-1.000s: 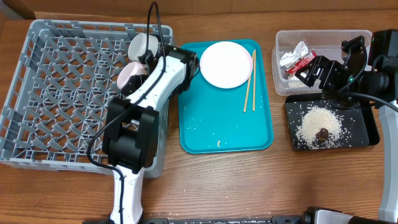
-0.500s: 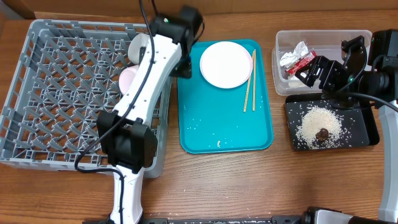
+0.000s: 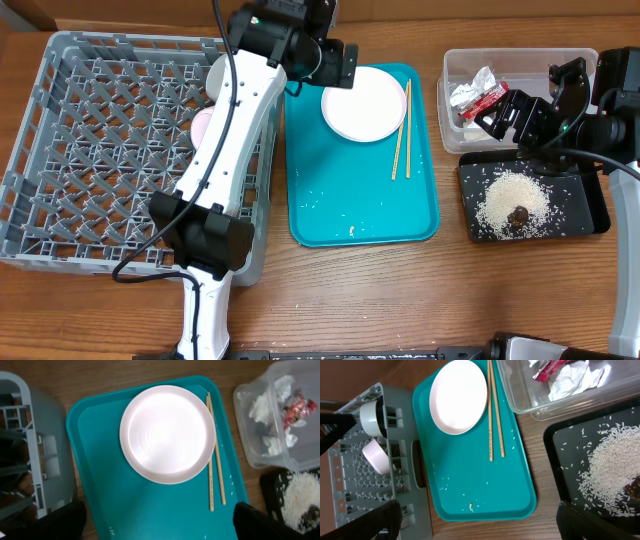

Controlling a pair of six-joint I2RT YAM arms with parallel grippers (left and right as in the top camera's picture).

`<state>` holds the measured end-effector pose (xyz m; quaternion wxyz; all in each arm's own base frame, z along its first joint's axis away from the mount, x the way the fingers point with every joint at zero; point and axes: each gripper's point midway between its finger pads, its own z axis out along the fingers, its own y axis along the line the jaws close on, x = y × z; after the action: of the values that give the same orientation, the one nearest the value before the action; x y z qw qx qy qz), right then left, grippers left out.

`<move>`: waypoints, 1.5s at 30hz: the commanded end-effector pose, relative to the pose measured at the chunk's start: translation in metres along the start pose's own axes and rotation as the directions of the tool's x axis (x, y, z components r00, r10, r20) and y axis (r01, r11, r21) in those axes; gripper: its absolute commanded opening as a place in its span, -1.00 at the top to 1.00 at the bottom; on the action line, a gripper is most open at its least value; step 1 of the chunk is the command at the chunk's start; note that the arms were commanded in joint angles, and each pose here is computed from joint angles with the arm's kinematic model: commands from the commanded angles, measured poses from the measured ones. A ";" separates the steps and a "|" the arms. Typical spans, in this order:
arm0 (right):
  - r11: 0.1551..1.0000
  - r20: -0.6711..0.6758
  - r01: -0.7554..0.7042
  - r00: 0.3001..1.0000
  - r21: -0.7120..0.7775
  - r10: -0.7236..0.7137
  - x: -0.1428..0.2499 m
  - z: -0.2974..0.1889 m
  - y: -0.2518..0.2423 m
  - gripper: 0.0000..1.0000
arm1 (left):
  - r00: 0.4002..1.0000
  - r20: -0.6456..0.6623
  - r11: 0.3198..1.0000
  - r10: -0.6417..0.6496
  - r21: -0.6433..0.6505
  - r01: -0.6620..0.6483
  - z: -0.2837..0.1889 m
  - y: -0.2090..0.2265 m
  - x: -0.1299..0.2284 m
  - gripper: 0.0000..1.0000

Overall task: Sort waste into correct bins and load items into the dishwasher
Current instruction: 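Reach the left gripper to the white plate on the teal tray, then grasp the white plate edge and lift it with the left gripper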

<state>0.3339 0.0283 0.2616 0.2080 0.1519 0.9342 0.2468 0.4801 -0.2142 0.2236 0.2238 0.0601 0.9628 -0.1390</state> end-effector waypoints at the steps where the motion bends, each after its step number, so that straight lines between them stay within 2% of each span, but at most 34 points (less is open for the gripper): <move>1: 1.000 0.007 0.004 1.000 0.004 -0.004 -0.002 -0.001 -0.001 -1.00 | 0.963 0.013 0.958 -0.269 -0.103 0.268 0.018 0.019 0.010 -0.86; 4: 1.000 0.007 0.004 1.000 0.003 -0.004 -0.002 -0.001 -0.001 -1.00 | 0.922 0.035 0.912 -0.386 -0.133 0.387 0.043 0.023 0.018 -0.64; 8: 1.000 0.007 0.004 1.000 0.004 -0.004 -0.002 -0.001 -0.001 -1.00 | 0.918 0.057 0.910 -0.392 -0.118 0.397 0.081 0.013 0.028 -0.36; 11: 1.000 0.007 0.004 1.000 0.004 -0.004 -0.002 -0.001 -0.001 -1.00 | 0.916 0.082 0.905 -0.394 -0.138 0.402 0.102 0.012 0.039 -0.32; 19: 1.000 0.007 0.004 1.000 0.004 -0.004 -0.002 -0.001 -0.001 -1.00 | 0.870 0.119 0.831 -0.478 -0.259 0.492 0.129 0.039 0.072 -0.17; 27: 1.000 0.007 0.004 1.000 0.004 -0.004 -0.002 -0.001 -0.001 -1.00 | 0.868 0.139 0.836 -0.477 -0.232 0.496 0.152 0.040 0.070 0.01; 40: 1.000 0.007 0.004 1.000 0.004 -0.004 -0.002 -0.001 -0.001 -1.00 | 0.872 0.064 0.829 -0.485 -0.283 0.482 0.189 0.049 0.097 0.18; 42: 1.000 0.007 0.004 1.000 0.004 -0.004 -0.002 -0.001 -0.001 -1.00 | 0.872 0.057 0.828 -0.485 -0.290 0.480 0.191 0.050 0.100 0.33; 45: 1.000 0.007 0.004 1.000 0.004 -0.004 -0.002 -0.001 -0.001 -1.00 | 0.874 0.059 0.826 -0.483 -0.299 0.477 0.190 0.051 0.101 0.74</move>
<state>0.3339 0.0283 0.2616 0.2080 0.1519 0.9342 0.2468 0.4810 -0.2216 0.0142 0.1870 -0.2148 0.9571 -0.0536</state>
